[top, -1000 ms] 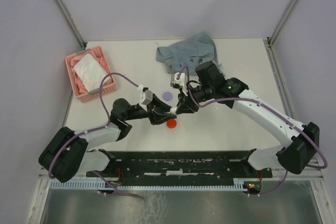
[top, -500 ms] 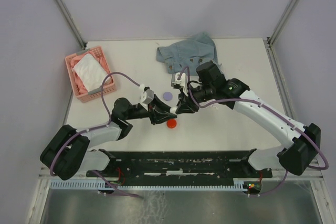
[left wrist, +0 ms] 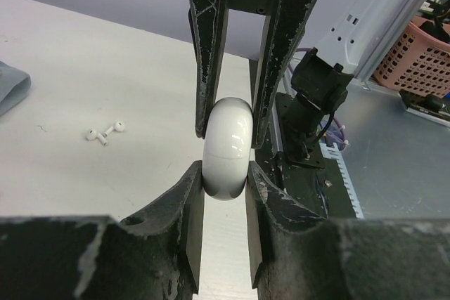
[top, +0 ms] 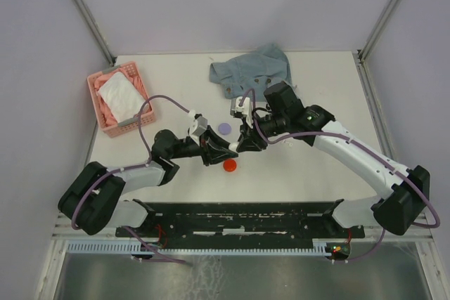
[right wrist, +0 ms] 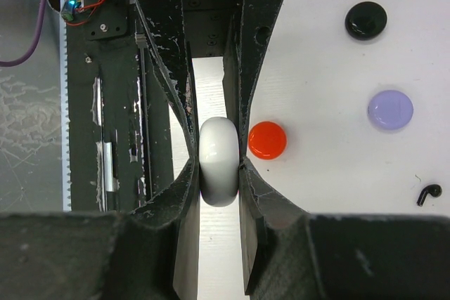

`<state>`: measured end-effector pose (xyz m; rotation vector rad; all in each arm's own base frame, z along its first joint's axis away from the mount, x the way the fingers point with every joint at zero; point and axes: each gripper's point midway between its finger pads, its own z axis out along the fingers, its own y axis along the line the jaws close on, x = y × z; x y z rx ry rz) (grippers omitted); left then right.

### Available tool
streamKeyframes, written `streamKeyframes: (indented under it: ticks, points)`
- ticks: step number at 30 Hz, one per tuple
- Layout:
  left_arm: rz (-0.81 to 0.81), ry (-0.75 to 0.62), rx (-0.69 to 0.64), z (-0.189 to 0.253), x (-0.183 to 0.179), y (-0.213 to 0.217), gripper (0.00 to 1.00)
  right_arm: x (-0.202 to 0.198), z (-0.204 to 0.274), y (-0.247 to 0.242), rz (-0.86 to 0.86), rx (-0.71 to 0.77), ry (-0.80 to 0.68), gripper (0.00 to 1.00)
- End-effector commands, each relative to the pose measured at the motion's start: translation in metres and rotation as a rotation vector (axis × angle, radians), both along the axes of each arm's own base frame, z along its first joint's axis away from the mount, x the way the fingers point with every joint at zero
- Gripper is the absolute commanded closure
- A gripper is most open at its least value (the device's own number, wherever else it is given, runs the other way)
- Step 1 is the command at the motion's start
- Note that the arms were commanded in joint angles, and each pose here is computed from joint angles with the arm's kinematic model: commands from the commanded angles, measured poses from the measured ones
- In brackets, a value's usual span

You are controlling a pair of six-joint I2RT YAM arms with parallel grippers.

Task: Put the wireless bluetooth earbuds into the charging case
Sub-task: Open the charging case.

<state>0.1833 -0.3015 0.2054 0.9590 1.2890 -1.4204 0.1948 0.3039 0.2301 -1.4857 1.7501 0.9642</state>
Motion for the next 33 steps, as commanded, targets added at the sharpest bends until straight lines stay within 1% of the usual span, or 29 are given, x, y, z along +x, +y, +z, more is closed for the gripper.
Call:
streamKeyframes:
  ticks: [1, 5, 11, 13, 16, 19, 21, 24, 27, 29, 33]
  points:
    - [-0.048, -0.069, -0.084, 0.034, -0.007, -0.004, 0.67, 0.009, 0.014, 0.008, 0.002, 0.063, -0.08, 0.8]
    - [-0.054, -0.066, -0.094, 0.037, -0.008, -0.004, 0.63, 0.008, 0.017, 0.01, 0.008, 0.075, -0.083, 0.8]
    - [-0.065, -0.063, -0.098, 0.038, -0.011, -0.006, 0.6, 0.008, 0.016, 0.01, 0.008, 0.076, -0.085, 0.8]
    - [-0.067, -0.063, -0.094, 0.036, -0.011, -0.007, 0.65, 0.008, 0.017, 0.01, 0.004, 0.077, -0.089, 0.8]
    - [-0.065, -0.064, -0.087, 0.034, -0.01, -0.007, 0.76, 0.008, 0.019, 0.009, -0.001, 0.08, -0.093, 0.78]
    - [-0.06, -0.073, -0.081, 0.032, -0.01, -0.006, 0.82, 0.009, 0.021, 0.007, -0.015, 0.079, -0.103, 0.71]
    - [-0.045, -0.08, -0.073, 0.03, -0.008, -0.006, 0.85, 0.01, 0.023, 0.004, -0.035, 0.075, -0.113, 0.63]
    - [-0.015, -0.1, -0.063, 0.029, -0.005, -0.004, 0.9, 0.01, 0.024, 0.002, -0.049, 0.076, -0.122, 0.53]
    - [0.013, -0.119, -0.051, 0.027, -0.003, -0.002, 0.92, 0.014, 0.026, 0.0, -0.075, 0.081, -0.142, 0.46]
    - [0.024, -0.134, -0.047, 0.027, -0.003, 0.0, 0.93, 0.016, 0.026, -0.001, -0.086, 0.08, -0.15, 0.43]
    - [0.032, -0.152, -0.042, 0.026, -0.004, 0.001, 0.96, 0.019, 0.025, -0.003, -0.104, 0.069, -0.157, 0.42]
